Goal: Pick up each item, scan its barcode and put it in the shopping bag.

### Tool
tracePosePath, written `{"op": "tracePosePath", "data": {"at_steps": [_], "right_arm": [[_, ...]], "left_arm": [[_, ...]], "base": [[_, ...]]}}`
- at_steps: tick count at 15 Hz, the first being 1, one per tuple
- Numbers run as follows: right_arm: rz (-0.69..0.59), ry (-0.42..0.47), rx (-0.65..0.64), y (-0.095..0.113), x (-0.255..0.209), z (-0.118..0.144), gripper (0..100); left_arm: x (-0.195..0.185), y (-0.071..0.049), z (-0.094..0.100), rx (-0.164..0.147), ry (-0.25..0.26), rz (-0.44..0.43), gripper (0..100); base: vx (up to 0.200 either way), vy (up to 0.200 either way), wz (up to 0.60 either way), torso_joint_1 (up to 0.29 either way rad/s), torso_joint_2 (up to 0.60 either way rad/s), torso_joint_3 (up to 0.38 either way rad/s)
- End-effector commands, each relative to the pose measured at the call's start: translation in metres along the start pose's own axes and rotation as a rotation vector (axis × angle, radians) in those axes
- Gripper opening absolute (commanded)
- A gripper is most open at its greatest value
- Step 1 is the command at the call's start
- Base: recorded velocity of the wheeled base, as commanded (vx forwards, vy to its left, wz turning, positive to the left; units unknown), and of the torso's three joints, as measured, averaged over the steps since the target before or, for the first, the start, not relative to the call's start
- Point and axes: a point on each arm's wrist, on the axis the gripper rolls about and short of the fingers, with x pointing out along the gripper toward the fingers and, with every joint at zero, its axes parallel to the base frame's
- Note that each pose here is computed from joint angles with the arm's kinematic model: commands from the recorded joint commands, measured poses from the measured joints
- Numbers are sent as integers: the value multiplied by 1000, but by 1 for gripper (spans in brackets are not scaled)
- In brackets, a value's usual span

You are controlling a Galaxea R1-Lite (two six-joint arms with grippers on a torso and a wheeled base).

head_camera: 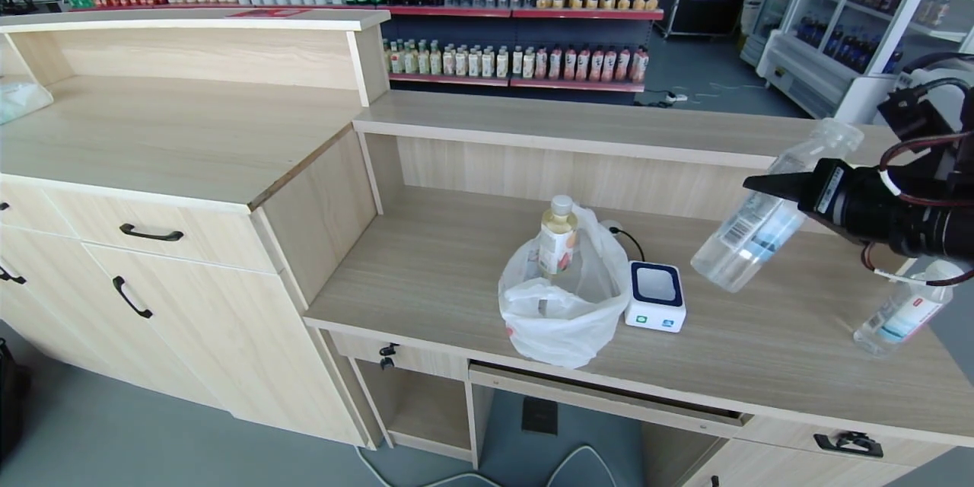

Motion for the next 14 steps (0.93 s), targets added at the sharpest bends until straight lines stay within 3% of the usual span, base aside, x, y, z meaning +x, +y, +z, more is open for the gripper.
{"op": "tracePosePath", "data": {"at_steps": [1, 3, 5, 10, 14], "right_arm": [[157, -65, -29, 40, -42, 10, 0], [279, -49, -21, 67, -65, 7, 0], [381, -31, -29, 77, -85, 7, 0], [535, 1, -56, 89, -117, 4, 0], [683, 89, -74, 98, -158, -6, 0]], "left_arm": [[0, 0, 0, 0, 0, 0, 100], [0, 0, 0, 0, 0, 0, 100], [0, 0, 0, -1, 0, 0, 100], [0, 0, 0, 0, 0, 0, 100], [0, 0, 0, 0, 0, 0, 100]], "base": [[0, 0, 0, 0, 0, 0], [0, 0, 0, 0, 0, 0], [0, 0, 0, 0, 0, 0], [0, 0, 0, 0, 0, 0], [0, 0, 0, 0, 0, 0]]}}
